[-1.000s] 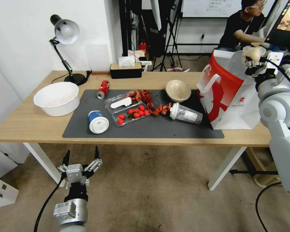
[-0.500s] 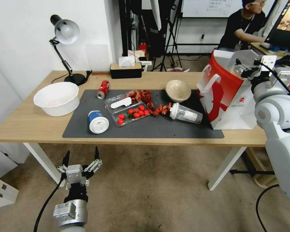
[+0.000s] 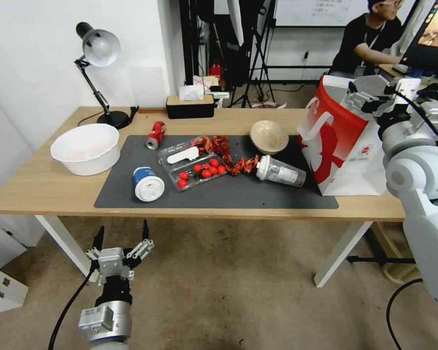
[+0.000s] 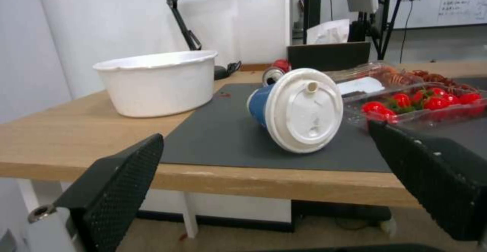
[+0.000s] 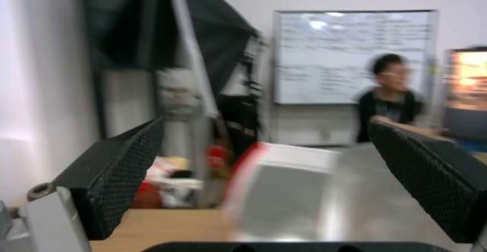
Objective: Pick up the trash from the table and place it into the takeout bag.
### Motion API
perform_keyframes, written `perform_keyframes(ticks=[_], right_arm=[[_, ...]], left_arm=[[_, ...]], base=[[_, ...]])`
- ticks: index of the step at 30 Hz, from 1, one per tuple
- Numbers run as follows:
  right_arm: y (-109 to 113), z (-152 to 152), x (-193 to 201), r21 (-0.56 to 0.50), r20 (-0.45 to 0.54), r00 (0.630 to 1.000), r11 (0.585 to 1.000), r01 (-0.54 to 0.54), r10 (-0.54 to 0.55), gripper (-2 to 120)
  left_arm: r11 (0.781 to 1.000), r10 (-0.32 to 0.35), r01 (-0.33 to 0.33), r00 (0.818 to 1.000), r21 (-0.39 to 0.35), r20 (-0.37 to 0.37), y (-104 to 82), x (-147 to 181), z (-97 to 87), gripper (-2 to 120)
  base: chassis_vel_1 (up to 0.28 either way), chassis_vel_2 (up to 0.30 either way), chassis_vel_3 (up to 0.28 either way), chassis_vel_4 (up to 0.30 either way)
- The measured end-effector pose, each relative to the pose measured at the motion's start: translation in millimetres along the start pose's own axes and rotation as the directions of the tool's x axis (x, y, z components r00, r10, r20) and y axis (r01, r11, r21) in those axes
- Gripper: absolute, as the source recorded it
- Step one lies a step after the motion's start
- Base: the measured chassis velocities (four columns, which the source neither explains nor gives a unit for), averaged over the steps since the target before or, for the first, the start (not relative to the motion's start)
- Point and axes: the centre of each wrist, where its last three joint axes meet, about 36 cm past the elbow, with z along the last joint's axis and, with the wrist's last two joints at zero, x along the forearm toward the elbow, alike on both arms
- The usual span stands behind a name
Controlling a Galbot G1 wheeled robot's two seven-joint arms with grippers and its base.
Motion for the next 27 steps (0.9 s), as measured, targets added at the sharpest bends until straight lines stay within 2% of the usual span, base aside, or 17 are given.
perform_keyframes(ticks=[1,5,7,8,10,12,13,16,17,19,21,22,24,25,27], right_arm=[[8.1,-1.4,12.0,-0.038,0.012,0.998,0.997,0.064,-0.064,100],[18.1,0.8,29.0,-0.066,0.028,0.989,0.987,0.144,-0.143,100],[32.5,17.7,58.3,-0.089,0.037,0.970,0.966,0.244,-0.242,100],[32.5,17.7,58.3,-0.089,0.037,0.970,0.966,0.244,-0.242,100],[45.0,36.6,84.6,-0.081,0.027,0.962,0.958,0.274,-0.273,100],[47.0,40.4,90.4,-0.079,0.024,0.961,0.958,0.275,-0.274,100],[52.4,52.5,108.4,-0.071,0.016,0.964,0.961,0.266,-0.265,100],[58.2,66.2,128.4,-0.066,0.013,0.970,0.968,0.243,-0.243,100],[62.6,80.5,145.4,-0.074,0.016,0.975,0.972,0.221,-0.221,100],[64.8,86.9,152.8,-0.079,0.015,0.977,0.974,0.213,-0.212,100],[72.9,121.6,186.3,-0.097,0.014,0.985,0.980,0.173,-0.172,100],[72.9,121.6,186.3,-0.097,0.014,0.985,0.980,0.173,-0.172,100],[76.6,150.2,209.8,-0.090,0.042,0.988,0.984,0.154,-0.150,100],[76.6,150.2,209.8,-0.090,0.042,0.988,0.984,0.154,-0.150,100],[80.1,183.0,235.1,-0.094,0.064,0.990,0.987,0.130,-0.124,100]], left_arm=[[1.000,0.000,0.000,1.000,0.000,0.001,0.3,0.0,-0.3,100],[1.000,0.001,-0.001,1.000,-0.001,0.002,0.7,-0.2,-0.5,100],[1.000,0.002,-0.002,1.000,0.000,0.008,2.0,-1.1,-0.7,100],[1.000,0.002,-0.002,1.000,0.000,0.008,2.0,-1.1,-0.7,100],[1.000,0.003,-0.003,1.000,0.002,0.008,2.8,-1.3,0.8,100],[1.000,0.003,-0.003,1.000,0.003,0.008,2.8,-1.4,1.2,100],[1.000,0.004,-0.004,1.000,0.006,0.014,2.8,-2.0,2.6,100],[1.000,0.005,-0.005,1.000,0.008,0.018,3.0,-2.4,3.8,100],[1.000,0.007,-0.007,1.000,0.007,0.016,3.3,-2.4,5.4,100],[1.000,0.007,-0.008,1.000,0.008,0.015,3.3,-2.5,5.9,100],[1.000,0.011,-0.011,1.000,0.008,0.011,2.7,-3.1,8.8,100],[1.000,0.011,-0.011,1.000,0.008,0.011,2.7,-3.1,8.8,100],[1.000,0.012,-0.013,1.000,0.010,0.011,2.1,-4.0,10.8,100],[1.000,0.012,-0.013,1.000,0.010,0.011,2.1,-4.0,10.8,100],[1.000,0.017,-0.017,1.000,0.011,0.009,1.3,-4.0,12.2,100]], base=[[0.000,0.000,0.000,0.000],[0.000,0.000,0.000,0.000],[0.000,0.000,0.000,0.000],[0.000,0.000,0.000,0.000],[0.000,0.000,0.000,0.000],[0.000,0.000,0.000,0.000],[0.000,0.000,0.000,0.000],[0.000,0.000,0.000,0.000],[0.000,0.000,0.000,0.000],[0.000,0.000,0.000,0.000],[0.000,0.000,0.000,0.000],[0.000,0.000,0.000,0.000],[0.000,0.000,0.000,0.000],[0.000,0.000,0.000,0.000],[0.000,0.000,0.000,0.000]])
